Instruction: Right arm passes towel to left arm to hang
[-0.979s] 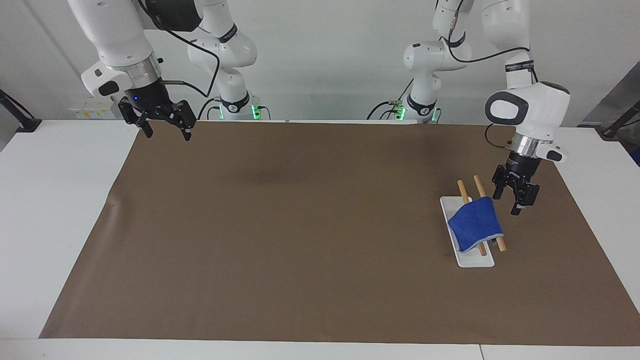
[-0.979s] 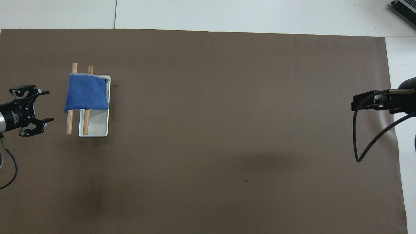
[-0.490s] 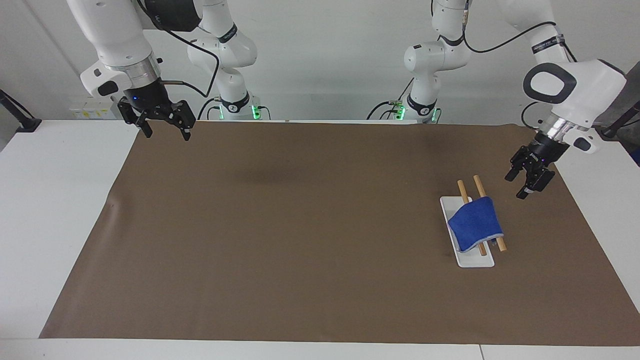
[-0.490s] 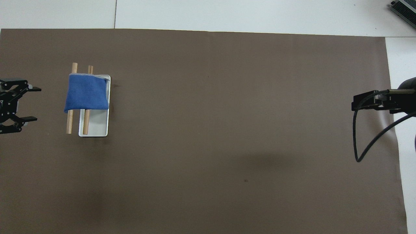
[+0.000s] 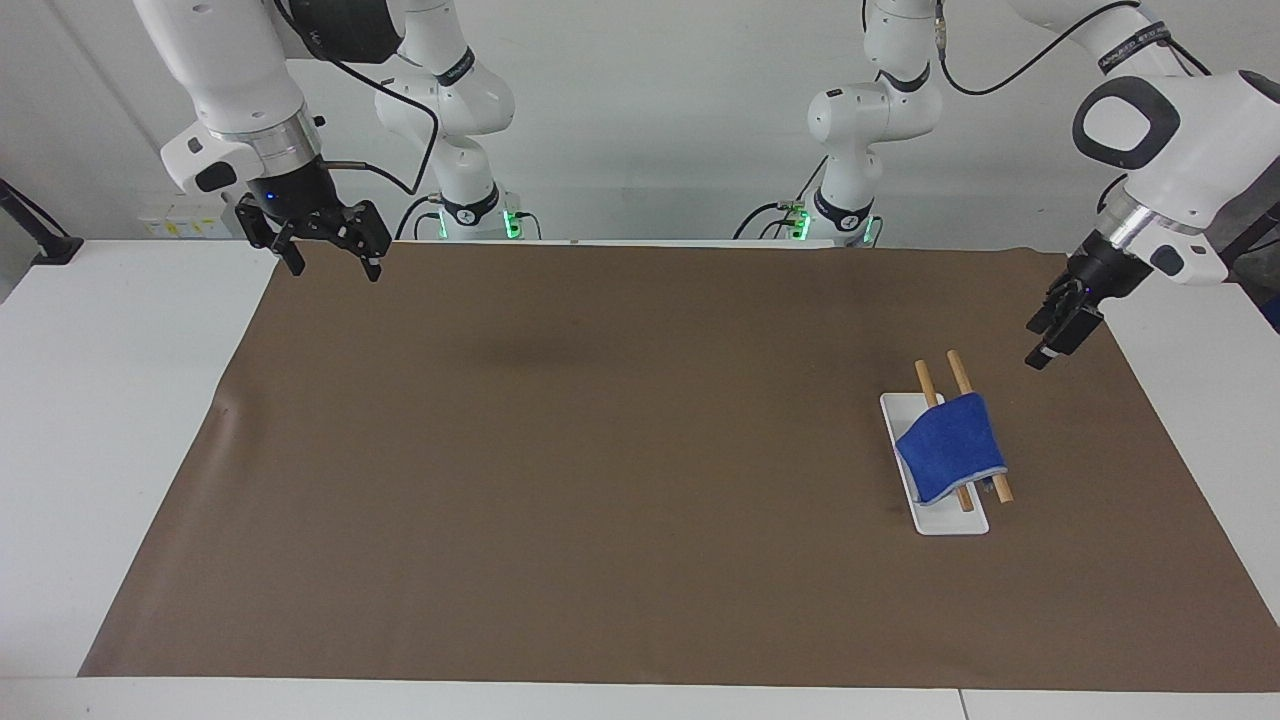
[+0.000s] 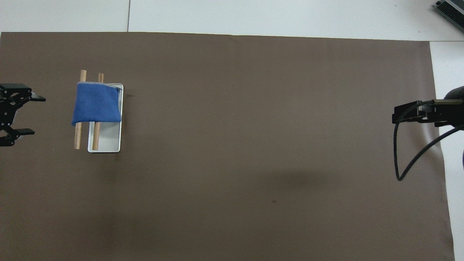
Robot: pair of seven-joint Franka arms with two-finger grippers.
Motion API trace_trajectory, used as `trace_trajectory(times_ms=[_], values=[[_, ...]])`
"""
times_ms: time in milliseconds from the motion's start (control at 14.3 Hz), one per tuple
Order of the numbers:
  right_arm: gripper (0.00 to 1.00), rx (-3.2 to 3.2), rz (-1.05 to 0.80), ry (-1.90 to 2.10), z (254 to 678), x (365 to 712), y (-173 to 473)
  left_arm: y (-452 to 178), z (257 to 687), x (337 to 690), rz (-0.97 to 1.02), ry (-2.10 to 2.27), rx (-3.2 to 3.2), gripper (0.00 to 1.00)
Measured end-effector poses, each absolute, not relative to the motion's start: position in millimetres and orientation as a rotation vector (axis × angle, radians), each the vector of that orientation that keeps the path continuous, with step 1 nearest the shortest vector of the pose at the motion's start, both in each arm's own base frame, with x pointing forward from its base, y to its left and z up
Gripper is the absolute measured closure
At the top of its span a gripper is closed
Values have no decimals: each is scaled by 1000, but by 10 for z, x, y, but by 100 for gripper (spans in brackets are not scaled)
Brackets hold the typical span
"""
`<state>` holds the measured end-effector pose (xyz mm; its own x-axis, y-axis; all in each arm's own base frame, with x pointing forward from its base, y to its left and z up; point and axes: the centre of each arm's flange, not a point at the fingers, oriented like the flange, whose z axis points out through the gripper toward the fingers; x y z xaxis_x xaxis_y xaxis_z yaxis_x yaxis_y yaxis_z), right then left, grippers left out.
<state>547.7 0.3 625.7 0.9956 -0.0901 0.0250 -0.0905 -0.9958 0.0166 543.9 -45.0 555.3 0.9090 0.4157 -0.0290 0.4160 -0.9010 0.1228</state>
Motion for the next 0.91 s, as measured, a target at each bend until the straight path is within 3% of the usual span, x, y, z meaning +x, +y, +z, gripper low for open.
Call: trace_trajectory(times_ms=[420,909], values=[[0,3120,38,-141,6257,5477,3,-650,5781,5301,-108,152,3095,0],[0,3120,38,-141,6257,5477,3,-561,5918,5433,-7,-6,3159,0]])
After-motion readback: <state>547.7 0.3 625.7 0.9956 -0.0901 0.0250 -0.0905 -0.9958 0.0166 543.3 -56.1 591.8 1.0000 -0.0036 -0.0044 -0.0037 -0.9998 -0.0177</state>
